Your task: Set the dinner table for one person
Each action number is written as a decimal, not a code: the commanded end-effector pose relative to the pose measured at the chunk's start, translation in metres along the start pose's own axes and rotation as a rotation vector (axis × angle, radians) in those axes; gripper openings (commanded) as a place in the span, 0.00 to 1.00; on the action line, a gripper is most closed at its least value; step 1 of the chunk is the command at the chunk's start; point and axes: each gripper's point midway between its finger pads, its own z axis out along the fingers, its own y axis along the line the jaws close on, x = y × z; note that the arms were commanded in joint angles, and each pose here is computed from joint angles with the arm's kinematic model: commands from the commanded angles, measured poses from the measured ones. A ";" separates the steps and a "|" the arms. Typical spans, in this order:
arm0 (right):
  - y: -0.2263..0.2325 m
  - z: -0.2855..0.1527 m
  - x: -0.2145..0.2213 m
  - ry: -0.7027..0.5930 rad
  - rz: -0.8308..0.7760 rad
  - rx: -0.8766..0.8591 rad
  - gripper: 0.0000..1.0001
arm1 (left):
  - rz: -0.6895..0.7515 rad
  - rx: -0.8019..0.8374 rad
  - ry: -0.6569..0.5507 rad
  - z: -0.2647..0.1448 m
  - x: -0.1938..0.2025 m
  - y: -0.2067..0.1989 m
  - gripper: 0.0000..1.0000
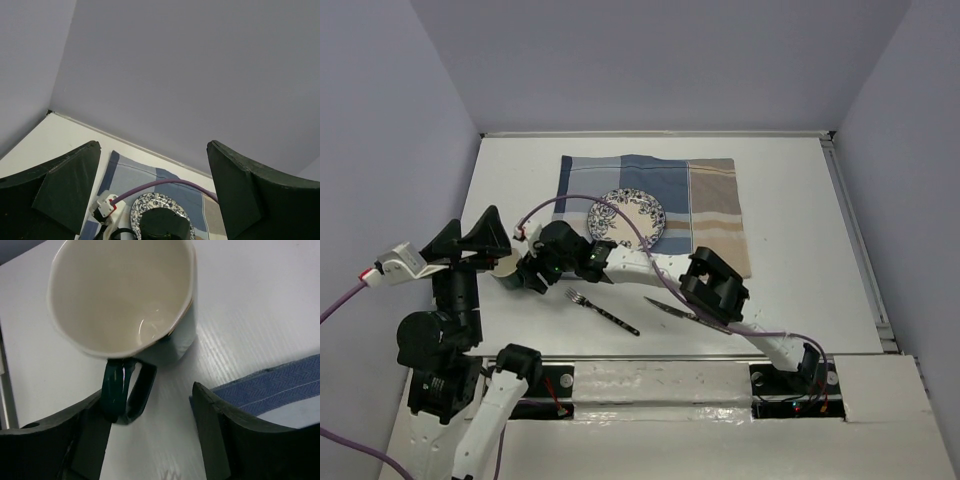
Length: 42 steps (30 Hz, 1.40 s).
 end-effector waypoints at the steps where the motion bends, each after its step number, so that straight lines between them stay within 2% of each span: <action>1: 0.007 0.009 -0.043 -0.102 -0.004 0.029 0.62 | -0.028 0.018 0.005 0.001 0.009 -0.002 0.99; 4: 0.006 0.016 -0.049 -0.136 0.018 0.029 0.54 | -0.030 0.031 0.043 0.002 0.023 -0.003 0.99; 5: 0.006 0.016 -0.053 -0.151 0.033 0.033 0.39 | -0.026 0.028 0.054 0.002 0.026 -0.002 0.99; 7: 0.004 0.014 -0.062 -0.185 0.041 0.048 0.20 | -0.019 0.024 0.059 0.002 0.026 -0.001 0.99; 8: 0.005 0.008 -0.078 -0.242 0.051 0.054 0.07 | -0.015 0.021 0.062 0.002 0.027 0.000 0.99; 9: 0.004 0.004 -0.079 -0.240 0.061 0.063 0.00 | -0.014 0.021 0.062 0.002 0.027 0.000 0.99; 14: 0.005 -0.044 -0.143 -0.470 0.094 0.111 0.00 | 0.010 0.030 0.078 0.009 0.023 -0.007 0.99; 15: 0.000 -0.067 -0.162 -0.541 0.099 0.116 0.00 | 0.016 0.058 0.083 0.010 0.013 -0.016 0.99; 17: -0.010 -0.093 -0.179 -0.603 0.137 0.123 0.00 | 0.020 0.100 0.097 0.014 0.005 -0.030 0.99; 18: -0.012 -0.127 -0.204 -0.672 0.141 0.125 0.00 | 0.016 0.114 0.096 0.015 0.003 -0.034 0.99; 20: -0.045 -0.152 -0.190 -0.690 0.153 0.200 0.00 | -0.003 0.150 0.101 0.017 0.004 -0.042 0.99; 21: -0.066 -0.190 -0.206 -0.744 0.155 0.251 0.00 | -0.015 0.160 0.124 0.018 0.014 -0.044 0.99; 22: -0.091 -0.196 -0.177 -0.699 0.171 0.331 0.00 | -0.018 0.186 0.175 0.021 0.033 -0.047 0.99; 24: -0.117 -0.242 -0.177 -0.735 0.182 0.407 0.00 | -0.047 0.226 0.246 0.024 0.058 -0.054 0.99; 25: -0.153 -0.267 -0.167 -0.740 0.198 0.488 0.00 | -0.045 0.253 0.280 0.025 0.071 -0.058 0.99; 26: -0.175 -0.276 -0.137 -0.695 0.214 0.556 0.00 | -0.063 0.285 0.337 0.027 0.089 -0.064 0.99; 27: -0.191 -0.292 -0.127 -0.691 0.217 0.607 0.00 | -0.073 0.346 0.396 0.023 0.106 -0.072 0.99; 28: -0.220 -0.329 -0.124 -0.715 0.221 0.707 0.00 | -0.074 0.364 0.428 0.026 0.118 -0.075 0.99; 32: -0.287 -0.387 -0.082 -0.674 0.250 0.893 0.00 | -0.037 0.371 0.516 0.024 0.153 -0.067 0.99; 36: -0.340 -0.415 -0.058 -0.617 0.259 1.009 0.00 | 0.017 0.343 0.545 0.022 0.175 -0.052 0.99; 42: -0.395 -0.431 -0.033 -0.571 0.299 1.073 0.00 | 0.076 0.313 0.575 0.023 0.188 -0.040 0.99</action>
